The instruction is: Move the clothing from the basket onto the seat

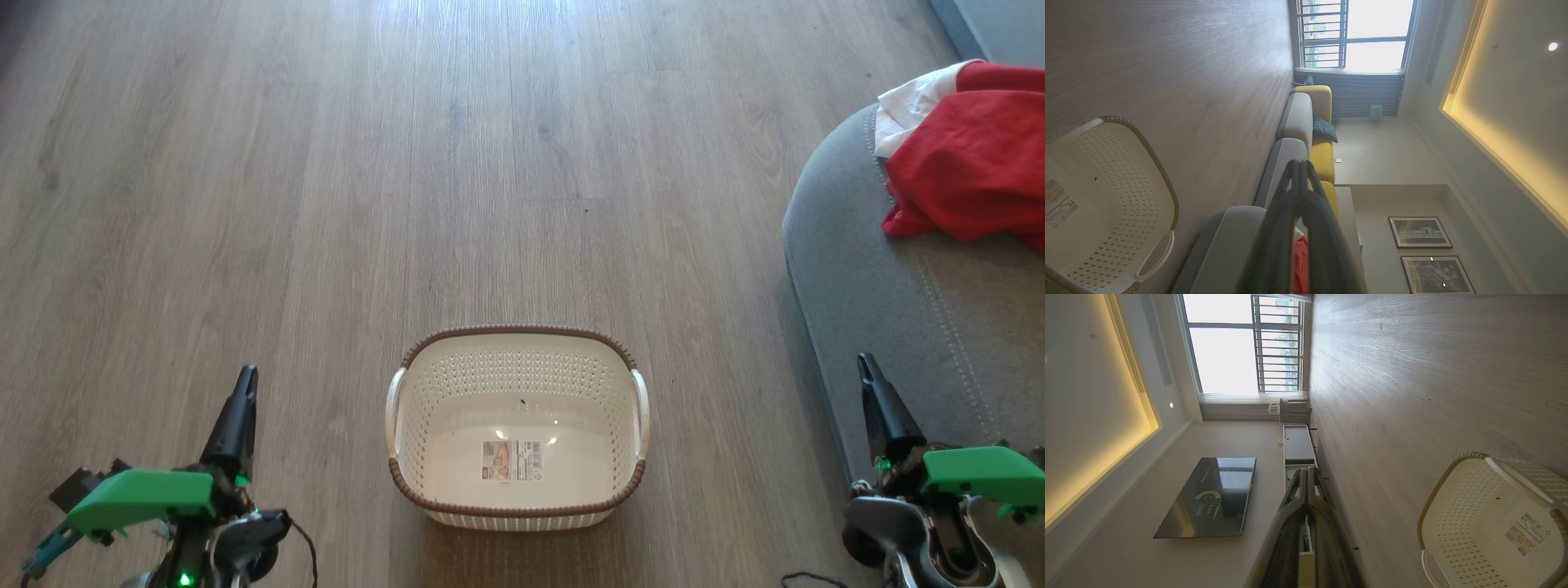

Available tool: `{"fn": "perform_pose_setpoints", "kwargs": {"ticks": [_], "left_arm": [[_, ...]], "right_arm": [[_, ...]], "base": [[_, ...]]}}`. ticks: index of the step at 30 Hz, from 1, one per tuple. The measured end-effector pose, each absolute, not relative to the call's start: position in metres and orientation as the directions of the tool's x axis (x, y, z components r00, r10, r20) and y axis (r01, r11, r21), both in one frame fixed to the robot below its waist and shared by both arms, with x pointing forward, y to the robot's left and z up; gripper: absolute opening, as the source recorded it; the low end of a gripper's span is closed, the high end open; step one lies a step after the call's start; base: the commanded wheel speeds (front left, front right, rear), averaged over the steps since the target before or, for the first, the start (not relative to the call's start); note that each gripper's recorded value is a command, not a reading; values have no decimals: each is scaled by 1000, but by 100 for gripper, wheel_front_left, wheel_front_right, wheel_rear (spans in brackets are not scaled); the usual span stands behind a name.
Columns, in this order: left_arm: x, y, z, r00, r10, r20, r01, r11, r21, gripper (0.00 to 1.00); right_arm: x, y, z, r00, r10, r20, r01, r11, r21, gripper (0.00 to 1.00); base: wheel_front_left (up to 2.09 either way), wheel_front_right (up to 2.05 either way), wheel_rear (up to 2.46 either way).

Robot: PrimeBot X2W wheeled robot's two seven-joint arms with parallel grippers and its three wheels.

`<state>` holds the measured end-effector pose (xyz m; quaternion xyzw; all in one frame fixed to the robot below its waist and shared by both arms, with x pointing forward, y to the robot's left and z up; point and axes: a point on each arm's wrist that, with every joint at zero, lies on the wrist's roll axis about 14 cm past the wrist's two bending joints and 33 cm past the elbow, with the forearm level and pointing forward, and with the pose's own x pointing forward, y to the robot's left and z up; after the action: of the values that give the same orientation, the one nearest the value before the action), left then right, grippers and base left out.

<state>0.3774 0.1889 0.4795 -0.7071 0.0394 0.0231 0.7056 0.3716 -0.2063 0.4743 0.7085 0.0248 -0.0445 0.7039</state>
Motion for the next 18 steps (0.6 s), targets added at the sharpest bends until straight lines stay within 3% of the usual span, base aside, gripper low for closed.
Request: {"fn": "perform_pose_setpoints", "kwargs": {"ticks": [18], "left_arm": [[377, 189, 480, 996, -23, -88, -88, -1, -996, 0]], "right_arm": [[372, -206, 474, 995, -28, -98, 97, -8, 995, 0]], "base": [[0, 0, 0]]}}
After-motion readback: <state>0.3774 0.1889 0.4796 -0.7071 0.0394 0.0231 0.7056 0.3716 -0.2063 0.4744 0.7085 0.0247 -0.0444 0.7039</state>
